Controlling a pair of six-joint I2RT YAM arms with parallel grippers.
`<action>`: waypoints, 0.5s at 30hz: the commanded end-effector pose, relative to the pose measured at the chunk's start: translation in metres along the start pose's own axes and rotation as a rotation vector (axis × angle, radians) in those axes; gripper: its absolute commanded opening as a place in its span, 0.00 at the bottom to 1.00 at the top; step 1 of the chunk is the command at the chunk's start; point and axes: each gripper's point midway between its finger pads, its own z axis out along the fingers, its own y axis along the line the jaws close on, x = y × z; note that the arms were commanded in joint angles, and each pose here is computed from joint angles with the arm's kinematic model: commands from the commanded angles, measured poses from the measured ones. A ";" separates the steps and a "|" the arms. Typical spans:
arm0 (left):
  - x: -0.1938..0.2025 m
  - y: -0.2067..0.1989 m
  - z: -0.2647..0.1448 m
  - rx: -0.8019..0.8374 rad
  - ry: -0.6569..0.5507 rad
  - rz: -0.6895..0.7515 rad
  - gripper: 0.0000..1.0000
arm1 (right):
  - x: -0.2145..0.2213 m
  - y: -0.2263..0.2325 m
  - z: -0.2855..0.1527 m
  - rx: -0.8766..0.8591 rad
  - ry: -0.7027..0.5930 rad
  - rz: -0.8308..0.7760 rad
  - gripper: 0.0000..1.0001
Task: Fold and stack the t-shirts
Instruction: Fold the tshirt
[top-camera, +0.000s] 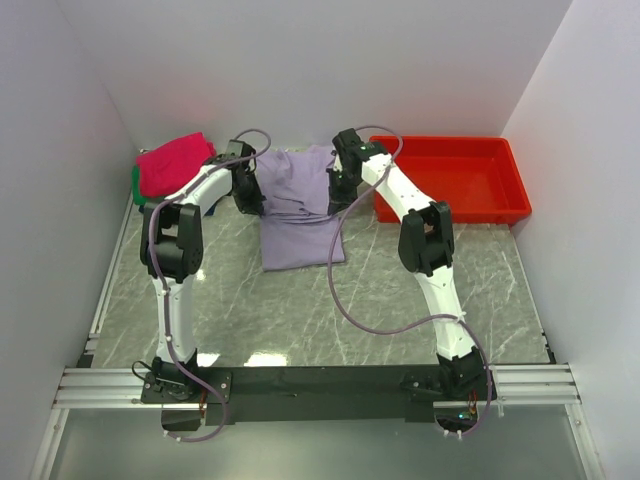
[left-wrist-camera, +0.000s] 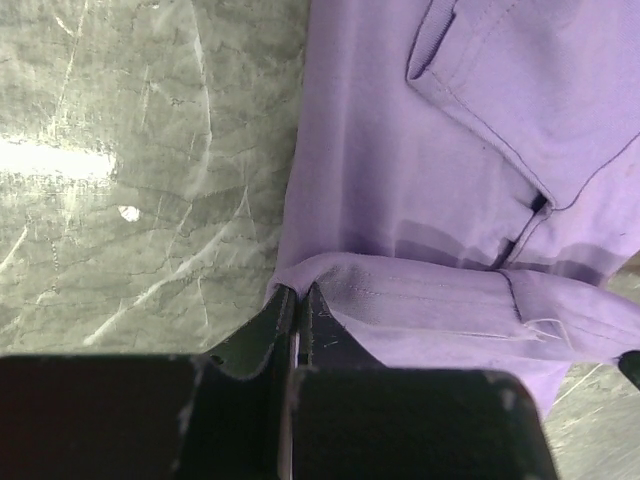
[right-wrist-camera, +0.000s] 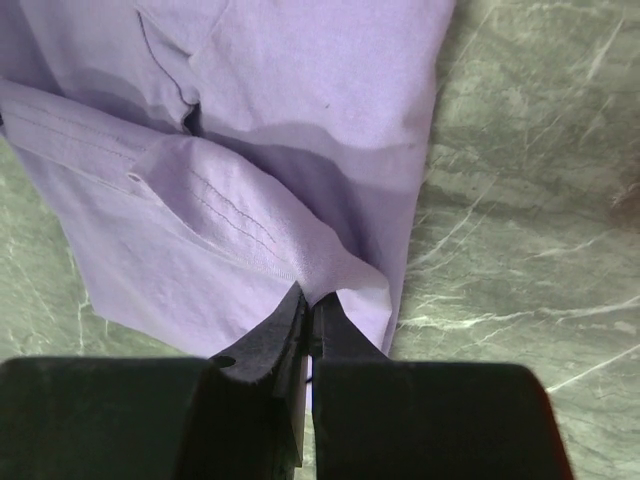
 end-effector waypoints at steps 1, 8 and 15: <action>-0.021 -0.013 -0.006 0.049 -0.054 0.026 0.00 | -0.017 0.002 -0.005 -0.026 -0.048 0.002 0.00; -0.027 -0.017 -0.004 0.055 -0.057 0.038 0.10 | -0.017 0.000 -0.004 -0.023 -0.045 0.001 0.02; -0.053 -0.031 -0.040 0.082 -0.182 0.043 0.88 | -0.039 0.007 -0.042 -0.029 -0.149 -0.028 0.61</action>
